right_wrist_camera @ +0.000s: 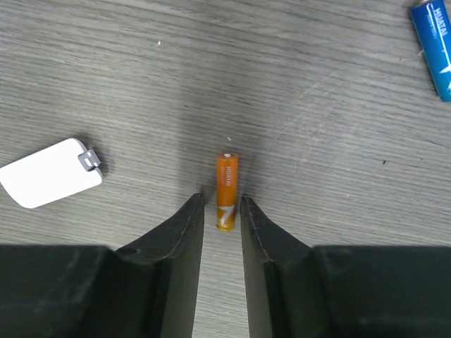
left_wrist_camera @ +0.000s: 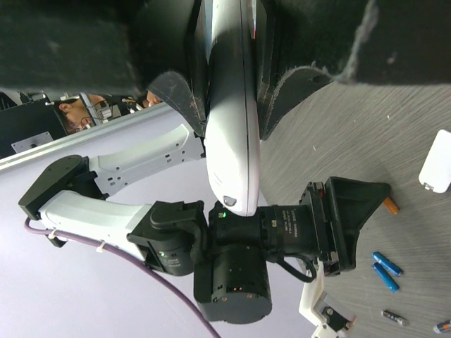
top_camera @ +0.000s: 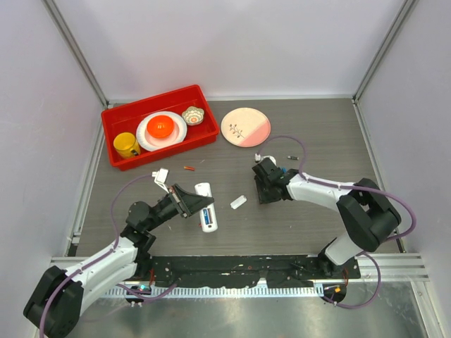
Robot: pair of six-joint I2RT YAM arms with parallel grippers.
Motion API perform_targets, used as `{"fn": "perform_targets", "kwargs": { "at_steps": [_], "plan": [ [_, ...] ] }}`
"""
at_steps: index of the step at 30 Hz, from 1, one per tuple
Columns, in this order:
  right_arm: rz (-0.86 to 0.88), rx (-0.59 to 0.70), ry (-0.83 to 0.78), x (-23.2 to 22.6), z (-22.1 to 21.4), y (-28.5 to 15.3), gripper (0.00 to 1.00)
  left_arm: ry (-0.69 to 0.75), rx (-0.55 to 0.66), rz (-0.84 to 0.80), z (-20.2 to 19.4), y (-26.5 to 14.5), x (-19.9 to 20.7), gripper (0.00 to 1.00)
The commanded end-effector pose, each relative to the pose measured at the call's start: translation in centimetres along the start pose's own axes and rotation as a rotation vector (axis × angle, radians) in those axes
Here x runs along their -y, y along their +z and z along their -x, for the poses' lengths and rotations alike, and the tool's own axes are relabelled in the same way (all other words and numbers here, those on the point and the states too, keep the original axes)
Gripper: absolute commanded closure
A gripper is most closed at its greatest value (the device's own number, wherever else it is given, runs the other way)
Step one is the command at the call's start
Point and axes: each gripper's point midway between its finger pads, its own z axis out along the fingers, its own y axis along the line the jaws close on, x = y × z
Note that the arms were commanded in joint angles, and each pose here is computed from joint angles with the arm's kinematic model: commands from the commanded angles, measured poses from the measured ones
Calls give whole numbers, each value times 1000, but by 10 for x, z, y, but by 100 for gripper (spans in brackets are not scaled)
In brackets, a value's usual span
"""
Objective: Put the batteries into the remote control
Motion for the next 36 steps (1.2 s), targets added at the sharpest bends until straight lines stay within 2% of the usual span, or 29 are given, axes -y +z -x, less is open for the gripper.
{"fn": "perform_targets", "kwargs": {
  "at_steps": [1, 5, 13, 24, 34, 36],
  "plan": [
    [-50, -30, -13, 3, 7, -1, 63, 38, 0, -25, 3, 1, 7, 100],
    [-70, -54, -25, 4, 8, 1, 58, 33, -1, -22, 2, 1, 6, 100],
    [-99, -59, -51, 2, 21, 9, 58, 29, -5, -18, 2, 2, 4, 100],
    [-102, -82, -68, 2, 19, 14, 67, 27, 2, -15, 2, 0, 3, 100],
    [-91, -104, -65, 5, 6, 9, 67, 25, 1, -14, 2, 1, 3, 100],
    [-93, -113, -68, 6, 3, 10, 74, 24, 1, -13, 2, 1, 3, 100]
  ]
}}
